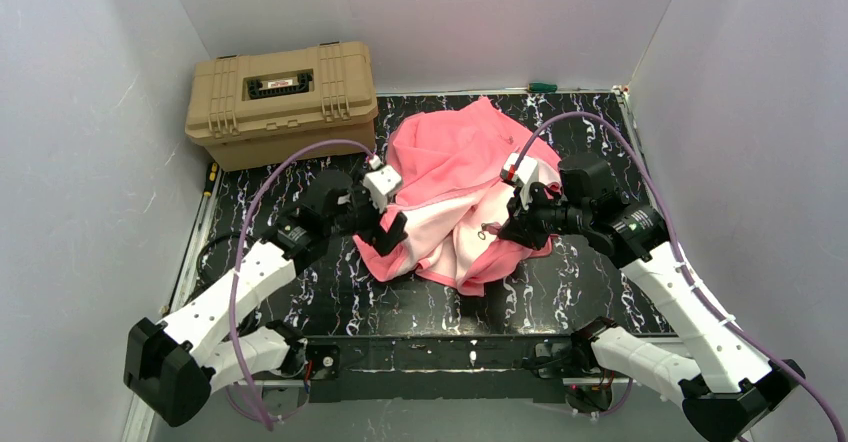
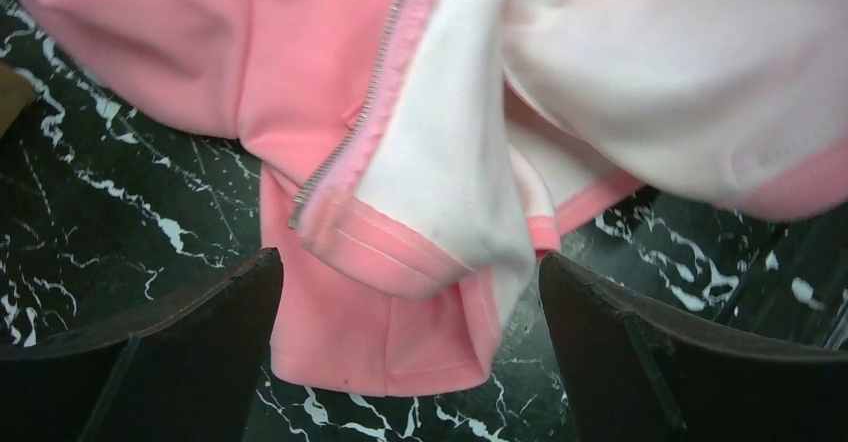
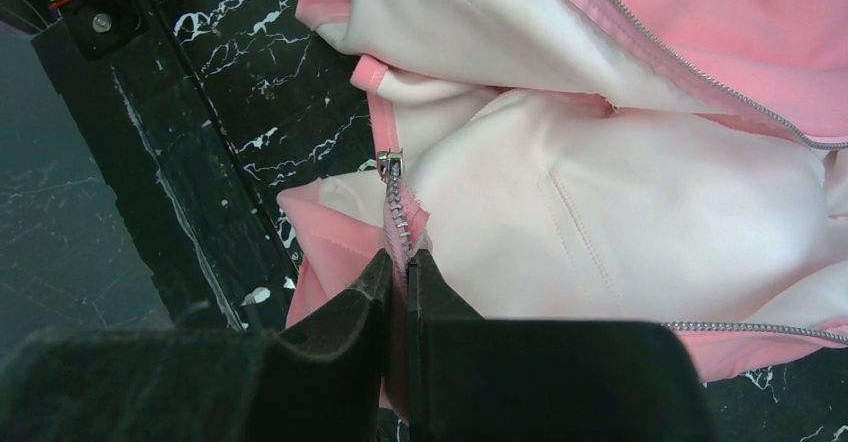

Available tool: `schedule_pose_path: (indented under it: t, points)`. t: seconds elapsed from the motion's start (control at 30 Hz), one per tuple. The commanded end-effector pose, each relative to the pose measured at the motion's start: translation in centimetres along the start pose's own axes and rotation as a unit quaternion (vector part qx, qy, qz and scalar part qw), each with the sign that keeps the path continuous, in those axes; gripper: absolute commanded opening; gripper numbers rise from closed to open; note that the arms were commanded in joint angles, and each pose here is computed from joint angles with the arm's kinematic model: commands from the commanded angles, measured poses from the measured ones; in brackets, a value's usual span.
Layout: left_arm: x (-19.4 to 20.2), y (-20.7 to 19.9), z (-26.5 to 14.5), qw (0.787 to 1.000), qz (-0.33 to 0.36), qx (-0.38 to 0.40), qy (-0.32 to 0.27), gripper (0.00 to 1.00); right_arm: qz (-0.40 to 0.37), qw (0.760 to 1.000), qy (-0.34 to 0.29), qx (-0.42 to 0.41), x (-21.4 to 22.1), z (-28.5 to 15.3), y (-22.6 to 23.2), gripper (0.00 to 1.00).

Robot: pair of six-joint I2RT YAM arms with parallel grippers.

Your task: Zip up the jacket

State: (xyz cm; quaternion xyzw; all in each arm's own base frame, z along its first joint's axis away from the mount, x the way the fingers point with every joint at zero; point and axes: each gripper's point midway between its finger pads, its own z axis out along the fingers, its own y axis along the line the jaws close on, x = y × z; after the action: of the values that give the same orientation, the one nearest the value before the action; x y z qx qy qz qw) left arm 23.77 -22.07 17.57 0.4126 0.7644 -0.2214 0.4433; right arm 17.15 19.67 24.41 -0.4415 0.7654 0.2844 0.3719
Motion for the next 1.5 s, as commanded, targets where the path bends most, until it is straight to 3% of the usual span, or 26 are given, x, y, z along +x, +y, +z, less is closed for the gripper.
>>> schedule_pose_path:
  t: [0.0,0.23,0.4,0.5,0.6,0.67,0.7,0.83,0.9,0.97,1.1,1.23,1.33,1.47]
  points:
    - [-1.5,2.1,0.4,0.991,-0.130,-0.041,-0.001,0.98,0.002,1.000,-0.023,-0.011,-0.7,-0.3,0.6,0.01]
    - [1.5,2.3,2.4,0.932,-0.350,-0.019,0.089,0.98,0.004,0.999,-0.032,-0.007,-0.5,-0.6,0.9,0.01]
    - [0.1,1.0,2.9,0.916,-0.394,0.034,0.072,0.97,0.004,1.000,-0.031,-0.004,-0.4,-0.6,0.8,0.01]
    - [-0.7,0.3,2.8,0.919,-0.384,0.064,0.060,0.84,0.003,0.999,-0.032,-0.004,-0.4,-0.6,0.7,0.01]
    - [-1.3,0.1,2.6,0.932,-0.352,0.080,0.041,0.53,0.003,0.999,-0.034,-0.007,-0.6,-0.5,0.8,0.01]
    - [-1.9,0.0,2.4,0.948,-0.307,0.087,0.021,0.29,0.006,0.999,-0.036,-0.010,-0.7,-0.3,0.8,0.01]
    - [-2.3,-0.4,2.3,0.957,-0.274,0.094,0.011,0.22,0.007,0.999,-0.037,-0.010,-0.7,-0.3,0.8,0.01]
    - [-2.6,-1.7,2.1,0.983,-0.147,0.111,-0.009,0.14,0.012,0.999,-0.040,-0.005,-0.7,-0.2,0.7,0.01]
    - [-2.5,-2.3,2.0,0.993,-0.034,0.108,-0.026,0.10,0.013,0.999,-0.041,-0.003,-0.7,-0.4,0.7,0.01]
    - [-3.7,-2.1,2.0,0.989,0.097,0.075,-0.078,0.00,0.015,0.999,-0.044,0.002,-0.8,-0.6,0.7,0.01]
    - [-6.1,-2.0,1.3,0.945,0.289,0.016,-0.153,0.00,0.014,0.999,-0.050,0.005,-0.9,-0.8,0.7,0.01]
    - [-7.5,-3.0,0.7,0.894,0.399,0.002,-0.202,0.00,0.017,0.999,-0.049,0.004,-1.0,-0.7,0.7,0.01]
    - [-7.6,-4.9,0.4,0.839,0.488,0.001,-0.240,0.00,0.016,0.998,-0.052,0.003,-1.3,-0.8,0.7,0.01]
    - [-7.8,-6.5,1.0,0.789,0.555,-0.022,-0.263,0.00,0.017,0.998,-0.054,0.003,-1.2,-1.1,0.9,0.01]
